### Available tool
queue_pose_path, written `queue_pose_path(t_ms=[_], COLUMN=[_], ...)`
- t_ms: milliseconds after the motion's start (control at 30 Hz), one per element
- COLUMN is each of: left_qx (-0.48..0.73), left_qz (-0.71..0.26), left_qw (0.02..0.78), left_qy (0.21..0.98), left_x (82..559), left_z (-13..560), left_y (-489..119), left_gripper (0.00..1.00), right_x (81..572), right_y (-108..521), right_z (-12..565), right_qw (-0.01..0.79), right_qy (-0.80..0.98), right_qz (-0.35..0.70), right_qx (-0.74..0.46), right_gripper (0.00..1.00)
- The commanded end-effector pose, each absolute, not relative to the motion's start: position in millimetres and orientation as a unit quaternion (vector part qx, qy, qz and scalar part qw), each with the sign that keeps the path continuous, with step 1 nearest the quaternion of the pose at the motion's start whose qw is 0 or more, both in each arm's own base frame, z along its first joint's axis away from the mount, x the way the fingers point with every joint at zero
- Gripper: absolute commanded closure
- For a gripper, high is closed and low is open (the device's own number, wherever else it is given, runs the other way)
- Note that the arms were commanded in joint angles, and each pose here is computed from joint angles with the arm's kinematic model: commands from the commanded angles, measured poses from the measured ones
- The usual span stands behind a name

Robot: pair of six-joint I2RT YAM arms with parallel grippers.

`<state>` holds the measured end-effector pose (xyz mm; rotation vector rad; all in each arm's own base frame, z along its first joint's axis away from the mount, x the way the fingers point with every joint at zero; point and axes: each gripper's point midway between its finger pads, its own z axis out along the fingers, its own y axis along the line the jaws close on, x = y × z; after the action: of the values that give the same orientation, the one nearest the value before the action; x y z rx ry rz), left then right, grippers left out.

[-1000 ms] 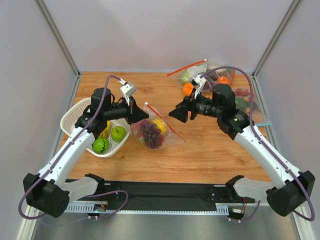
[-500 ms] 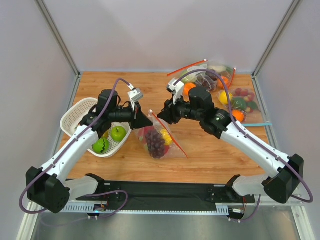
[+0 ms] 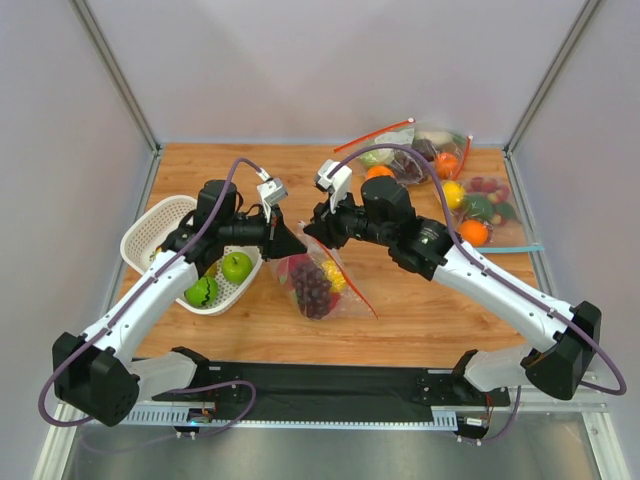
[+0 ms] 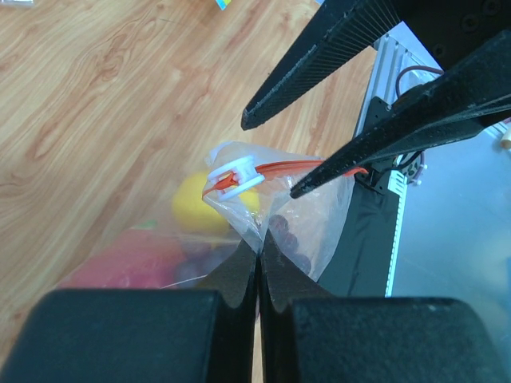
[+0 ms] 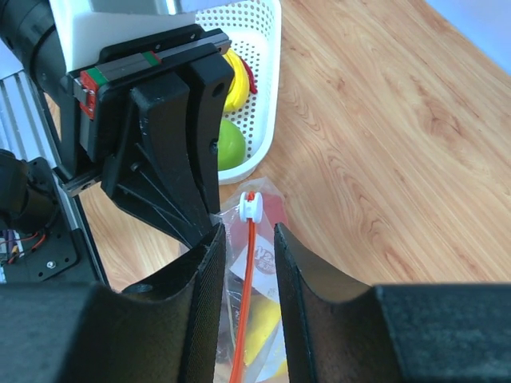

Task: Open the zip-top bag and remove the fake food

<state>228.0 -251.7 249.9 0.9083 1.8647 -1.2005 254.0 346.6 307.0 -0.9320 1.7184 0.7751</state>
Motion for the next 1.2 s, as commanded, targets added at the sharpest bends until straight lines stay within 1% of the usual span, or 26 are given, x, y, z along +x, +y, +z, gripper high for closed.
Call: queue_pose_path(t_ms=[0,67,233,500,767,800,833,933,1133,1167], left_qx=[0.379,0.38,0.381,0.385,0.391,0.391,0.391,0.392,0.392,0.392], left_qz=[-0.479,-0.479,-0.479,-0.479,-0.476,-0.476,-0.475,-0.471,-0.46,-0.455], left_qw=[0.388,0.387,0.387,0.388,0.392,0.394,0.392,0.395,0.398,0.4], left_qy=[0.69,0.69,0.689,0.687,0.683,0.682,0.683,0.684,0.69,0.692], left_x=[224,223,222,220,216,215,214,214,216,217], left_z=[269,269,269,271,272,273,272,272,271,270], left_y=[-257,-257,-258,-259,-259,-258,-258,-257,-255,-254], left_gripper=[1.0,1.0,1.0,1.0,1.0,1.0,1.0,1.0,0.99,0.96], right_x=[261,262,260,257,265,267,268,270,267,267], right_y=[346,348,354,360,361,360,359,354,349,347], right_z=[327,324,326,324,314,312,312,312,318,318], right_qw=[0.527,0.525,0.525,0.521,0.516,0.517,0.517,0.522,0.53,0.529], right_qy=[0.695,0.697,0.692,0.691,0.704,0.707,0.709,0.713,0.709,0.71], right_qz=[0.302,0.299,0.299,0.299,0.284,0.278,0.274,0.265,0.264,0.265], right_qx=[-0.385,-0.387,-0.395,-0.401,-0.397,-0.395,-0.392,-0.387,-0.383,-0.381], right_gripper=[0.68,0.71,0.72,0.73,0.85,0.88,0.93,1.0,1.0,1.0])
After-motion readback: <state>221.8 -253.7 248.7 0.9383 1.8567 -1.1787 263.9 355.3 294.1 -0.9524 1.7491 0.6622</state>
